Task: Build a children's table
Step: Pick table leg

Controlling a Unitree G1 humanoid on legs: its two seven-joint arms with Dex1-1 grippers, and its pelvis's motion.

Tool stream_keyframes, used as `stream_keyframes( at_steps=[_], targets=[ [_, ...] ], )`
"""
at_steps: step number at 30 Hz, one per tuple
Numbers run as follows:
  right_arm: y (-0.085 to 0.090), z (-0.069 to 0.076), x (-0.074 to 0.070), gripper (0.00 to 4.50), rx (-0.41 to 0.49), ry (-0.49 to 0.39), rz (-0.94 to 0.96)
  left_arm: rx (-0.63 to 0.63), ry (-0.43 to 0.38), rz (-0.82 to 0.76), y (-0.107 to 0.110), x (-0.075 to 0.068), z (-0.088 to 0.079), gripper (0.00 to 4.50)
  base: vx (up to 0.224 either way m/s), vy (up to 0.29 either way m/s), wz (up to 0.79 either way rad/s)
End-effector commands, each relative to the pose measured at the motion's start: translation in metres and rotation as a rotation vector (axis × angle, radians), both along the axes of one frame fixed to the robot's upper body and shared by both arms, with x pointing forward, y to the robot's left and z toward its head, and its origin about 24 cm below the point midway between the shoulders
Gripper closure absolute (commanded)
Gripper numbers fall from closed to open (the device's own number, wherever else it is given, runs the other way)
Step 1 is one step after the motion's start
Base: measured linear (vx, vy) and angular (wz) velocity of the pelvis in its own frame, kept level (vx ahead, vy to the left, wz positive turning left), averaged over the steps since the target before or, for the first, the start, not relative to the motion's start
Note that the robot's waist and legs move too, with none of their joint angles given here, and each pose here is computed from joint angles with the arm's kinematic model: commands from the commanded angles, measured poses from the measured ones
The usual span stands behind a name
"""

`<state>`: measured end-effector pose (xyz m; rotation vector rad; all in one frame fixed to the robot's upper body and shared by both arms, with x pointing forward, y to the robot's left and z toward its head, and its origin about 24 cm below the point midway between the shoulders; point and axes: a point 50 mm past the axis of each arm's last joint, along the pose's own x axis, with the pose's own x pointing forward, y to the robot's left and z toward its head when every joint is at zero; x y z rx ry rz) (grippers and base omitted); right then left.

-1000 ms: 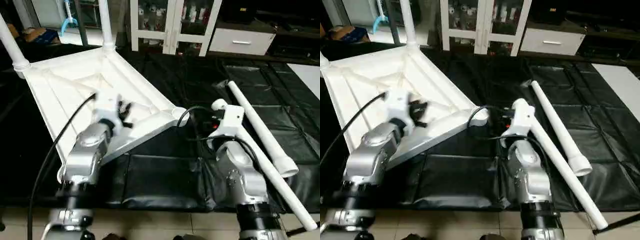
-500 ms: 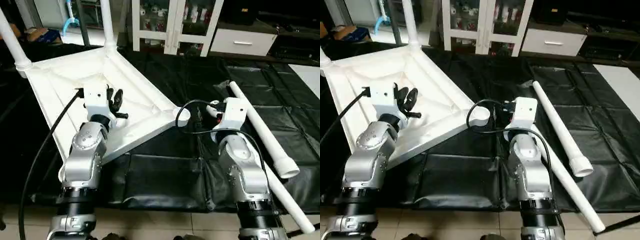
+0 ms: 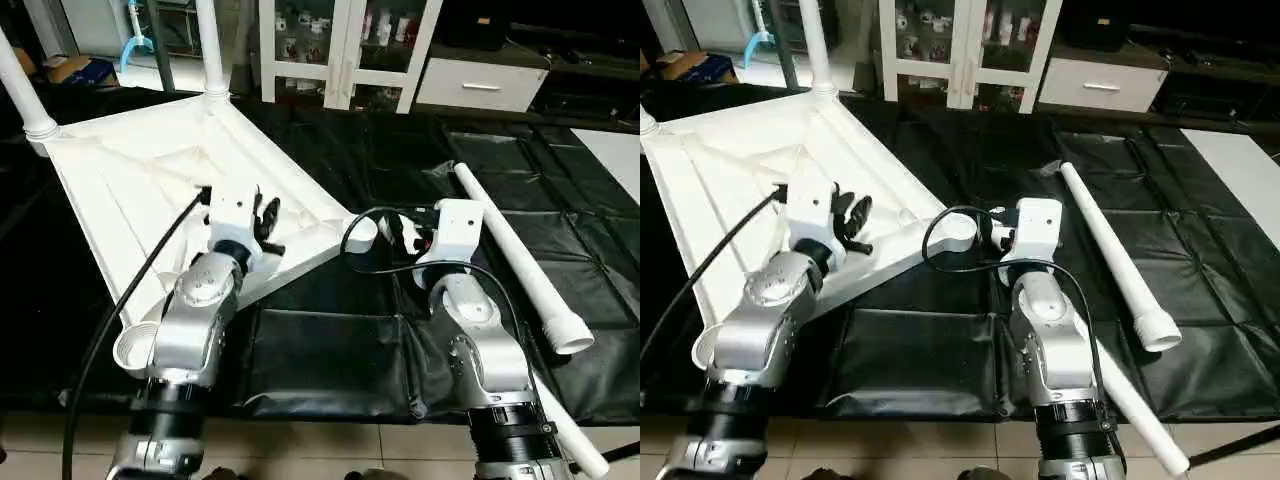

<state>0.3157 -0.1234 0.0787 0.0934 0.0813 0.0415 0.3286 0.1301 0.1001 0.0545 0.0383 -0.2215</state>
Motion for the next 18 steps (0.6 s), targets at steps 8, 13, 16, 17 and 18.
stream_keyframes(
  at_steps=[8,13,16,17,18],
  targets=[
    [-0.016,-0.003,0.001,0.41,-0.026,0.048,-0.025,0.037,0.027,-0.038,-0.005,0.0,-0.005,3.16,0.0,0.0,0.0],
    [-0.017,0.007,0.012,0.41,-0.012,0.01,0.019,0.061,0.065,-0.105,-0.001,0.007,-0.001,3.16,0.0,0.0,0.0],
    [-0.028,0.009,0.023,0.14,-0.149,0.104,0.116,0.112,0.095,-0.211,-0.006,0.008,0.0,3.16,0.0,0.0,0.0],
    [-0.028,0.009,0.023,0.04,-0.149,0.104,0.116,0.112,0.095,-0.211,-0.006,0.008,0.0,3.16,0.0,0.0,0.0],
    [-0.029,0.01,0.024,0.02,-0.135,0.111,0.127,0.105,0.096,-0.224,-0.007,0.008,0.0,3.16,0.0,0.0,0.0]
  ],
)
